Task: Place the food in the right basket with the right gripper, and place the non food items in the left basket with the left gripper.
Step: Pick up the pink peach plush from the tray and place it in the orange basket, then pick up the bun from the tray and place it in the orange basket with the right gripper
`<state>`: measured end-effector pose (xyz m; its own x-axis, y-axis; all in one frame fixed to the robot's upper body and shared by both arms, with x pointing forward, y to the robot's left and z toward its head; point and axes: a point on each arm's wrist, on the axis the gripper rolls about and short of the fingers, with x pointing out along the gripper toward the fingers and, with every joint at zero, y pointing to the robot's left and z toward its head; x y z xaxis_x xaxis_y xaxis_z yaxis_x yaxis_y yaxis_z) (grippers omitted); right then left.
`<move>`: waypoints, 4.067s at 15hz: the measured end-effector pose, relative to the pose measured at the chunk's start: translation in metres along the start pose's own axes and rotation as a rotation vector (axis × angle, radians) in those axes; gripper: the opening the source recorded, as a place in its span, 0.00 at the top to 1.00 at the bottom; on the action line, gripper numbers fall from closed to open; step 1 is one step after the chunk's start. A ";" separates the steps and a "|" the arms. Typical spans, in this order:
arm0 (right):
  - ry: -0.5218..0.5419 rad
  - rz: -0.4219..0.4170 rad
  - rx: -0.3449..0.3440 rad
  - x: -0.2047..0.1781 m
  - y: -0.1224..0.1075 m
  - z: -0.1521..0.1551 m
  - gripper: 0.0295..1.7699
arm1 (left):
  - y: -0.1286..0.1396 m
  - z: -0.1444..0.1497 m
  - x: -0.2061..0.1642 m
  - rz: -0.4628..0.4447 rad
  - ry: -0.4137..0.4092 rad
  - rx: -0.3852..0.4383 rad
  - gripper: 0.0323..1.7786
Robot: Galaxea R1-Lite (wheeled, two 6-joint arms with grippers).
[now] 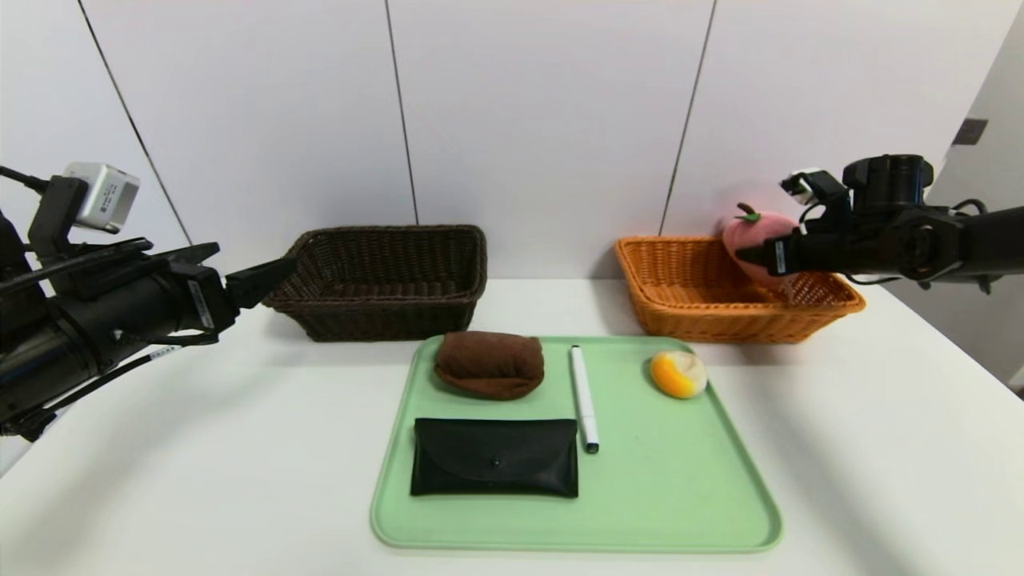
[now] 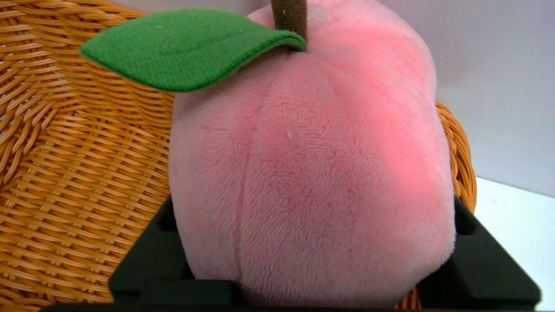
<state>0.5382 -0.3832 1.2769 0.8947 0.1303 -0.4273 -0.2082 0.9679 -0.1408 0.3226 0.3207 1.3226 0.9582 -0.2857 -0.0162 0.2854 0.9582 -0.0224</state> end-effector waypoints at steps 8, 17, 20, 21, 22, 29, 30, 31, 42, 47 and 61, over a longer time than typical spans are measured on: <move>0.002 0.026 -0.013 -0.034 0.015 0.010 0.13 | 0.000 -0.002 0.000 0.000 0.007 -0.006 0.05; -0.018 0.035 -0.030 -0.086 0.032 0.028 0.06 | -0.001 -0.001 -0.002 -0.002 0.002 -0.014 0.05; -0.043 0.048 -0.043 -0.095 0.038 0.037 0.06 | -0.001 -0.001 -0.004 -0.002 0.003 -0.016 0.05; -0.046 0.080 -0.056 -0.100 0.050 0.042 0.05 | -0.001 -0.002 -0.004 -0.001 0.005 -0.016 0.05; -0.038 0.124 -0.067 -0.105 0.065 0.045 0.05 | -0.001 -0.002 -0.005 -0.002 0.005 -0.016 0.05; 0.230 0.470 -0.197 -0.164 0.170 0.031 0.04 | -0.002 -0.008 -0.008 0.000 0.025 -0.020 0.05; 0.300 0.501 -0.221 -0.173 0.175 0.023 0.04 | -0.002 -0.010 -0.009 0.000 0.030 -0.022 0.05; 0.356 0.523 -0.237 -0.179 0.179 0.016 0.04 | -0.002 -0.011 -0.009 0.000 0.035 -0.024 0.05; 0.448 0.376 -0.394 -0.136 0.194 -0.009 0.04 | -0.003 -0.013 -0.011 0.000 0.039 -0.025 0.05; 0.462 0.357 -0.430 -0.111 0.201 -0.019 0.04 | -0.003 -0.014 -0.012 0.000 0.043 -0.026 0.05; 0.479 0.330 -0.440 -0.082 0.203 -0.031 0.04 | -0.003 -0.014 -0.014 0.000 0.042 -0.023 0.05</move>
<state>0.4106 -0.2045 1.2561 0.5081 0.1945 -0.8391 -0.6667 0.7056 -0.2401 0.3083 0.3210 1.3092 0.9562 -0.2871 -0.0577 0.2848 0.9575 -0.0451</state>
